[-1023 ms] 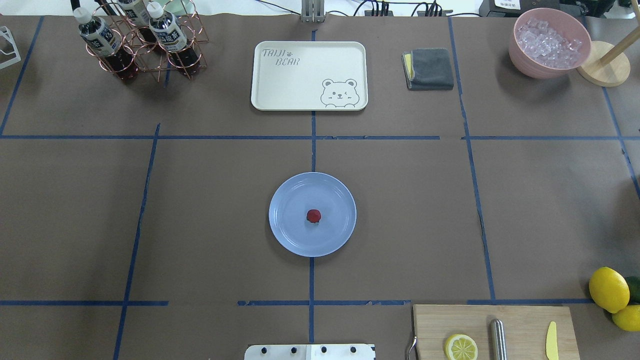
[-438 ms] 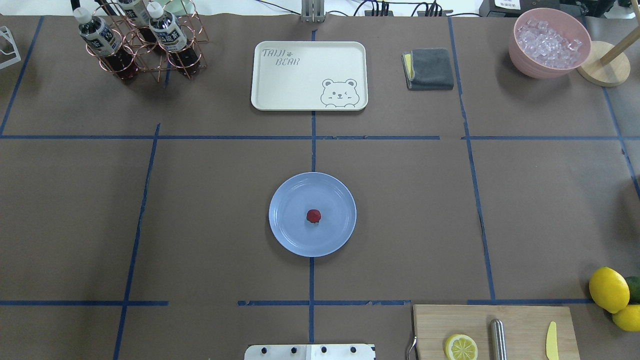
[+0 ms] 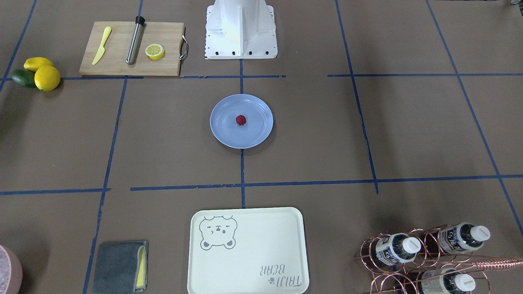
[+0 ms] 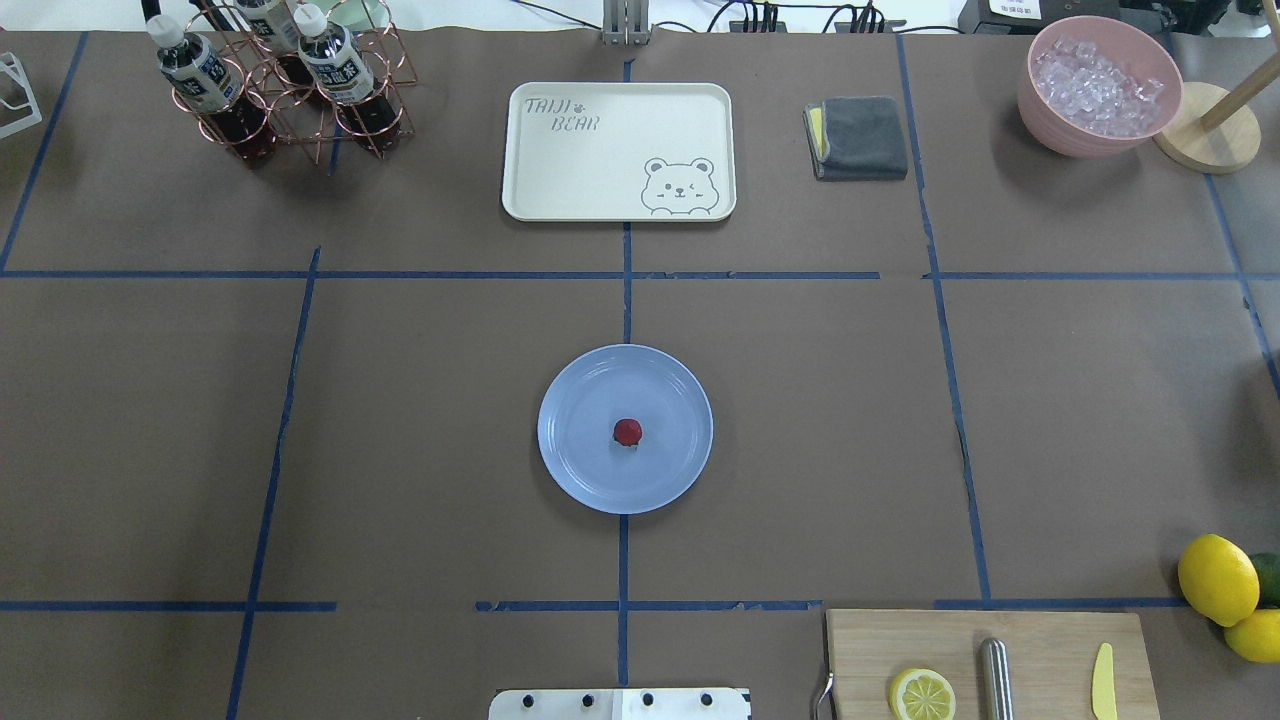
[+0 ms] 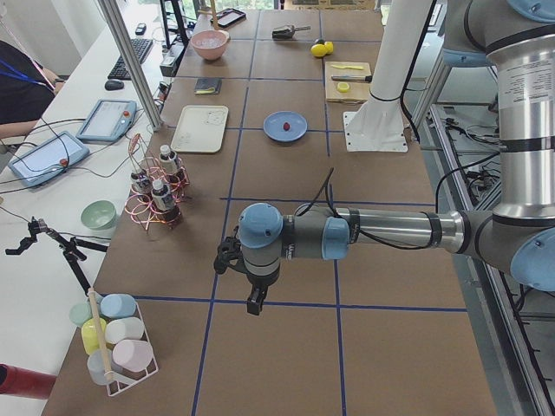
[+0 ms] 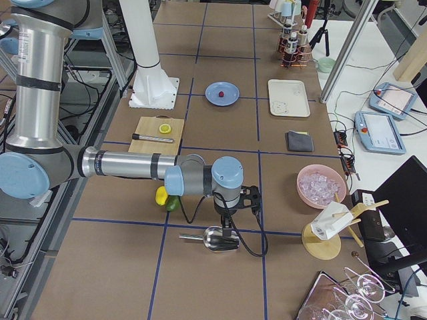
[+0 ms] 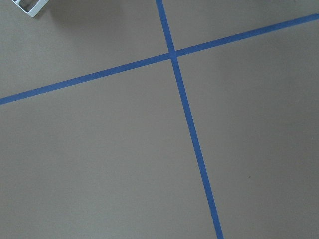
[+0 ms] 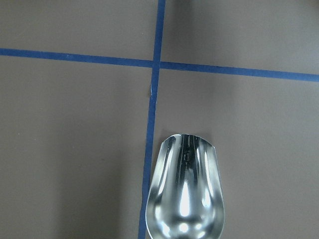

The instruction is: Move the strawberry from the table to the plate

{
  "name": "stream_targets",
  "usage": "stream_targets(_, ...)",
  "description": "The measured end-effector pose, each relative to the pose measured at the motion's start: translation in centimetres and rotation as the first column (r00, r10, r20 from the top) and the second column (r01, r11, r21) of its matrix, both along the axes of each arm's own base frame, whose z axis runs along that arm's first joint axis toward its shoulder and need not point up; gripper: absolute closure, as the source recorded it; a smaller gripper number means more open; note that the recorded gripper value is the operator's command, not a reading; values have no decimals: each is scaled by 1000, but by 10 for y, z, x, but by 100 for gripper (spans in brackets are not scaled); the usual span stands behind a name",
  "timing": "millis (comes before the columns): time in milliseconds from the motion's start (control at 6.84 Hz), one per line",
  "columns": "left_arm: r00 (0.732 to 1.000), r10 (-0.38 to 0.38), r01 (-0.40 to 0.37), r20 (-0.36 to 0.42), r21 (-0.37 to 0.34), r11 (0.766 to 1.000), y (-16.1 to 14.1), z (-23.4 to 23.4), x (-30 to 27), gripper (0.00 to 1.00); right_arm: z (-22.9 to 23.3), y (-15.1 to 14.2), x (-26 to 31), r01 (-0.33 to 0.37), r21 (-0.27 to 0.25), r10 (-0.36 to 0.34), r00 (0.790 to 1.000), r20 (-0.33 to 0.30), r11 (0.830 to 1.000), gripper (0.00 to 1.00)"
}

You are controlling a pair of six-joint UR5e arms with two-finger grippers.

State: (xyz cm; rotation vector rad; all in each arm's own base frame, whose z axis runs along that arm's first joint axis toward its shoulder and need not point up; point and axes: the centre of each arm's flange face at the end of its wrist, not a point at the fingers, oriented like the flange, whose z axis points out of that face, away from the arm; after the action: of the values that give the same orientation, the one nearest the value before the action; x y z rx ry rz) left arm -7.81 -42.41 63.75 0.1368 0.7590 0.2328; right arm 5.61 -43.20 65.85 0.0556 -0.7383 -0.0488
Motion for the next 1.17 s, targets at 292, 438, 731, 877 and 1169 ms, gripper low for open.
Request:
stream_targets(292, 1000, -2, 2, 0, 9, 1000, 0, -5, -1, 0, 0, 0, 0, -4, -2, 4, 1000, 1, 1000, 0)
stream_targets(438, 1000, -4, 4, 0, 11, 1000, 0, -6, -2, 0, -1, 0, 0, -5, -1, 5, 1000, 1, 1000, 0)
stream_targets(731, 1000, -5, 5, 0, 13, 1000, 0, -7, -2, 0, -1, 1, 0, -6, 1, 6, 1000, 2, 1000, 0)
stream_targets(877, 1000, -5, 5, 0, 14, 1000, 0, -7, -2, 0, -1, 1, 1, -7, 2, 7, 1000, 2, 1000, 0)
stream_targets(1169, 1000, -5, 5, 0, 18, 1000, -1, -8, -2, 0, -3, 1, 1, -8, 5, 8, 1000, 2, 1000, 0)
